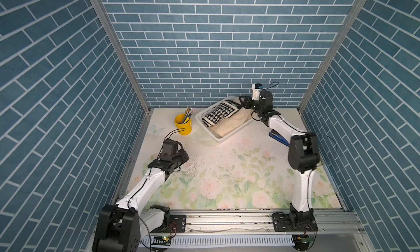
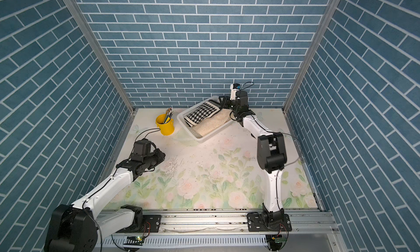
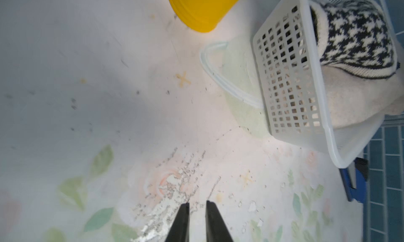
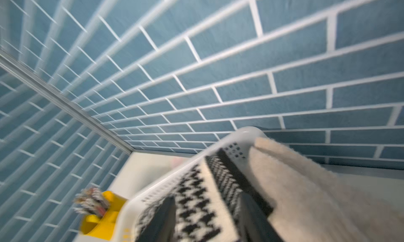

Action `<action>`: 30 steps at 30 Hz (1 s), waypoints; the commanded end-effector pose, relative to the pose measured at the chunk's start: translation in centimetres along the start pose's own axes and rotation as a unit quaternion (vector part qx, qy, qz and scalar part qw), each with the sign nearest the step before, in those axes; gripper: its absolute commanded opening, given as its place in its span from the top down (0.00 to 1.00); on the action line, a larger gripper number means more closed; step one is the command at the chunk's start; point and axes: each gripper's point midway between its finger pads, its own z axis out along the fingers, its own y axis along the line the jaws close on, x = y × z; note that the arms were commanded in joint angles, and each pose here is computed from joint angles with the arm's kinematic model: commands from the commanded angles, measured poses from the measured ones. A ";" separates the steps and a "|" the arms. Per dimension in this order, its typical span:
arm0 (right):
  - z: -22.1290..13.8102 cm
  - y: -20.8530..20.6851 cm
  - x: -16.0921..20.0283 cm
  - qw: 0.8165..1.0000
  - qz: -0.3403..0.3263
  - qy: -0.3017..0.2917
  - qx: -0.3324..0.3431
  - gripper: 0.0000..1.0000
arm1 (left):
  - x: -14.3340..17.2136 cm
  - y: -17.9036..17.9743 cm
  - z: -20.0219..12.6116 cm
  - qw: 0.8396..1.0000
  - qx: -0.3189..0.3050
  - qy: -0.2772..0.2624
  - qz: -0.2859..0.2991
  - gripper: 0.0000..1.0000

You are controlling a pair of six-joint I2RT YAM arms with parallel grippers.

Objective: Roll up the scarf and place it into the basket
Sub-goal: Reset both arms

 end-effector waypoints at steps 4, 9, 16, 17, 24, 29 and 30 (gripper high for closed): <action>-11.0 0.9 -3.8 0.996 -0.051 -0.039 0.068 0.18 | -6.0 3.1 -2.2 0.982 -0.120 -0.144 0.036 0.41; -17.8 -2.9 -0.7 0.984 -0.061 -0.001 0.166 0.01 | -9.9 6.1 -5.1 0.935 -0.231 -0.255 0.082 0.00; -25.1 -9.7 4.0 0.956 -0.016 0.027 0.292 0.00 | -11.3 8.7 -6.2 0.882 -0.243 -0.375 0.150 0.00; -25.4 -10.3 5.0 0.953 -0.014 0.036 0.301 0.01 | -10.9 9.2 -5.9 0.881 -0.230 -0.388 0.141 0.00; -25.9 -15.4 8.8 0.936 0.001 0.059 0.348 0.01 | -10.6 7.7 -5.3 0.861 -0.135 -0.458 0.177 0.00; -27.3 -21.3 10.2 0.916 0.010 0.043 0.399 0.01 | -11.1 4.9 -1.5 0.885 -0.069 -0.397 0.233 0.00; -27.4 -21.7 10.1 0.915 0.000 0.028 0.402 0.01 | -11.0 4.3 -1.6 0.880 -0.048 -0.405 0.242 0.00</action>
